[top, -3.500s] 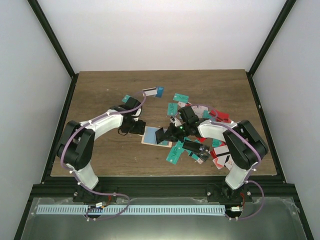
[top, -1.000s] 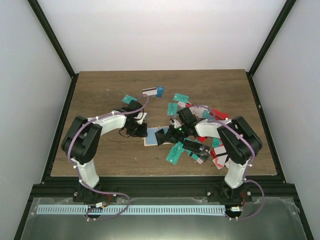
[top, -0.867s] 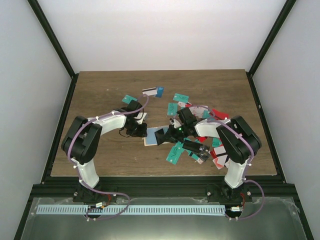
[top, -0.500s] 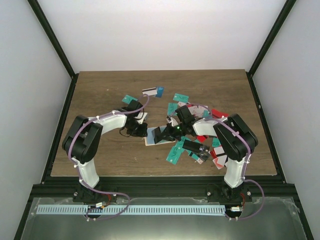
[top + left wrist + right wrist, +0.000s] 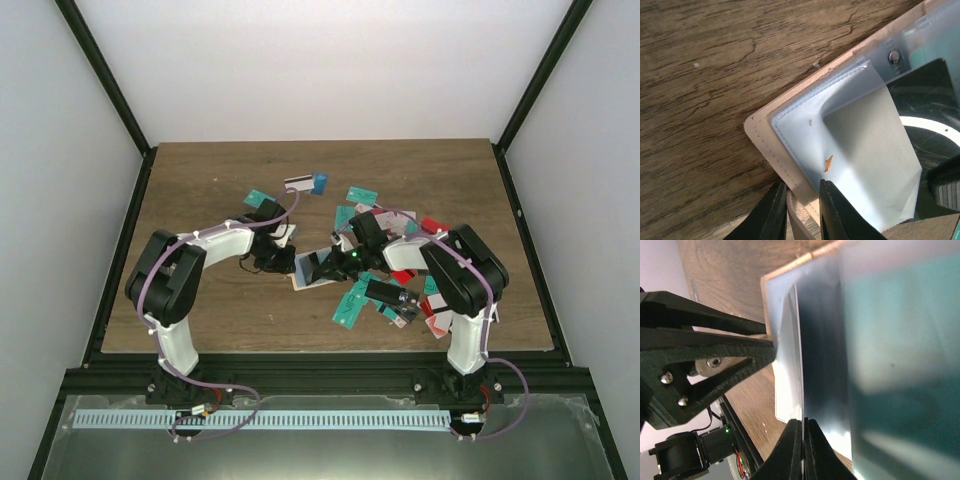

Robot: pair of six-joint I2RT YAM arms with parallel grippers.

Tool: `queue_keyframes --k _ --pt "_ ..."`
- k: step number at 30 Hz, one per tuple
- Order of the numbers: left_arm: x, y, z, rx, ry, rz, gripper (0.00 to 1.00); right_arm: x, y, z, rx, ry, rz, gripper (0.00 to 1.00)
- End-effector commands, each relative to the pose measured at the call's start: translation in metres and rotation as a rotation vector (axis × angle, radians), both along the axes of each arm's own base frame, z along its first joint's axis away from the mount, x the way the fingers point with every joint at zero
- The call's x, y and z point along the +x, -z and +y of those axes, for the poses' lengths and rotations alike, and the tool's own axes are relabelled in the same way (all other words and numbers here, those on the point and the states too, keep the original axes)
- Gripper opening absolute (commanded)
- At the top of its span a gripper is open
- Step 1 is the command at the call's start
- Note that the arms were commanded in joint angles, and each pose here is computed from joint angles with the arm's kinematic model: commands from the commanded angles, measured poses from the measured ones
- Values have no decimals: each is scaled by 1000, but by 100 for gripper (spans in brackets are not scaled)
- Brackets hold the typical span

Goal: Put the credit cards into the card holder

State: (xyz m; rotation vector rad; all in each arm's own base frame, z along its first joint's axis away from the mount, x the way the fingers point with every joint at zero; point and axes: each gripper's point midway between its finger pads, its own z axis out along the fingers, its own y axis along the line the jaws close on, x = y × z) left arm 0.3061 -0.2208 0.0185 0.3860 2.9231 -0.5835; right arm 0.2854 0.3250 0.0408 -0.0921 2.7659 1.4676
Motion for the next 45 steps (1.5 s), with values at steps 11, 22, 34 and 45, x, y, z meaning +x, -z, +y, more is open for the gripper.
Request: queue_keyframes --k 11,22,34,45 --pt "-17 19 5 39 22 72 17 -5 18 5 48 28 60 1" --pt "-24 20 4 33 25 77 16 -3 27 7 29 55 93 1" --pt "-34 21 3 7 17 98 16 -11 33 20 39 32 105 1" --pt "-32 15 -2 -20 6 96 20 -22 36 30 45 7 129 7"
